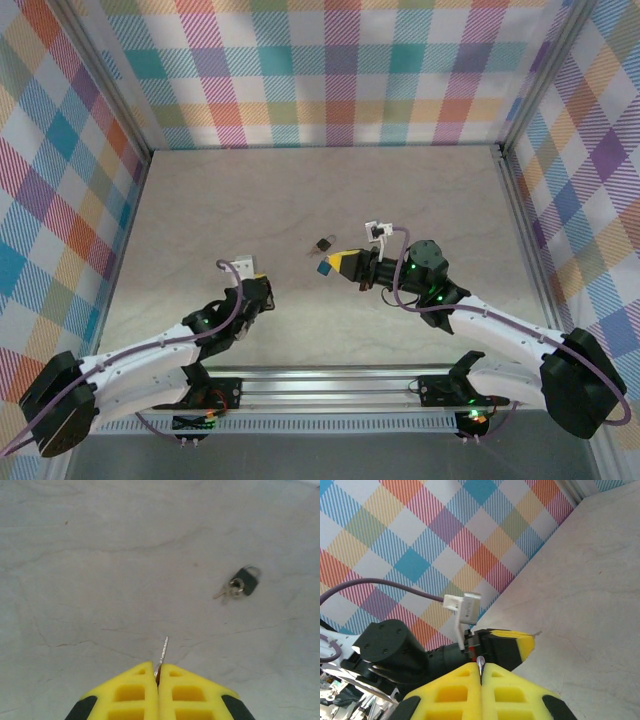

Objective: Lock with the key

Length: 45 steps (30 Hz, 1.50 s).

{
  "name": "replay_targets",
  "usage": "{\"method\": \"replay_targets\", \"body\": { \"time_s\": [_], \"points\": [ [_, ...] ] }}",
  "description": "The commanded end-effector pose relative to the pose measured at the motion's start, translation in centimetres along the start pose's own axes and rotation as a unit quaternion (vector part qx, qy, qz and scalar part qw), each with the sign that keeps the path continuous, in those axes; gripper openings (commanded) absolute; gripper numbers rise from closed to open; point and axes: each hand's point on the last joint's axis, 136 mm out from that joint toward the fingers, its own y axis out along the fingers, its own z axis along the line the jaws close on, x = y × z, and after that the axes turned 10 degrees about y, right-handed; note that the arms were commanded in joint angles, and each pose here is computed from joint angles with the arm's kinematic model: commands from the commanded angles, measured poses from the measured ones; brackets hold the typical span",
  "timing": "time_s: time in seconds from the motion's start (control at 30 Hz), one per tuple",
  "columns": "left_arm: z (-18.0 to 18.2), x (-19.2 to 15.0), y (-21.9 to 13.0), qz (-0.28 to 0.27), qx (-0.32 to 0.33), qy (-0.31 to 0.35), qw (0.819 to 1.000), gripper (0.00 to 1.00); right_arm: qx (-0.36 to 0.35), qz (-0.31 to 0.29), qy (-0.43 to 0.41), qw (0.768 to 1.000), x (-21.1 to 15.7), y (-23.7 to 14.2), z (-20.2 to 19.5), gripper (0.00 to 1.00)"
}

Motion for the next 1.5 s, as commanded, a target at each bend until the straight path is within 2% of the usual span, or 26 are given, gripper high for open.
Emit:
{"method": "replay_targets", "body": {
  "time_s": [0.0,0.27,0.63,0.77,1.13,1.47],
  "points": [
    [1.0,0.2,0.8,0.013,0.039,0.03,0.999,0.0,0.023,0.003,-0.025,0.999,0.0,-0.3,1.4,0.0],
    [0.6,-2.5,3.7,0.077,0.037,0.066,0.994,0.0,0.027,0.012,-0.026,0.999,-0.7,-0.6,1.5,0.0],
    [0.0,-4.3,5.2,0.118,0.027,0.083,0.989,0.0,0.033,0.015,-0.037,0.999,-0.9,-1.0,2.1,0.0],
    [-0.1,-4.9,5.5,0.131,0.026,0.088,0.987,0.07,0.035,0.015,-0.04,0.998,-1.0,-1.0,2.2,0.0],
    [0.0,-5.8,5.8,0.15,0.03,0.101,0.983,0.12,0.026,0.025,-0.036,0.999,-1.4,-1.2,2.1,0.0],
    [-0.1,-5.6,5.7,0.155,0.028,0.102,0.982,0.25,0.024,0.026,-0.037,0.999,-1.4,-1.3,2.1,0.0]
  ]
}}
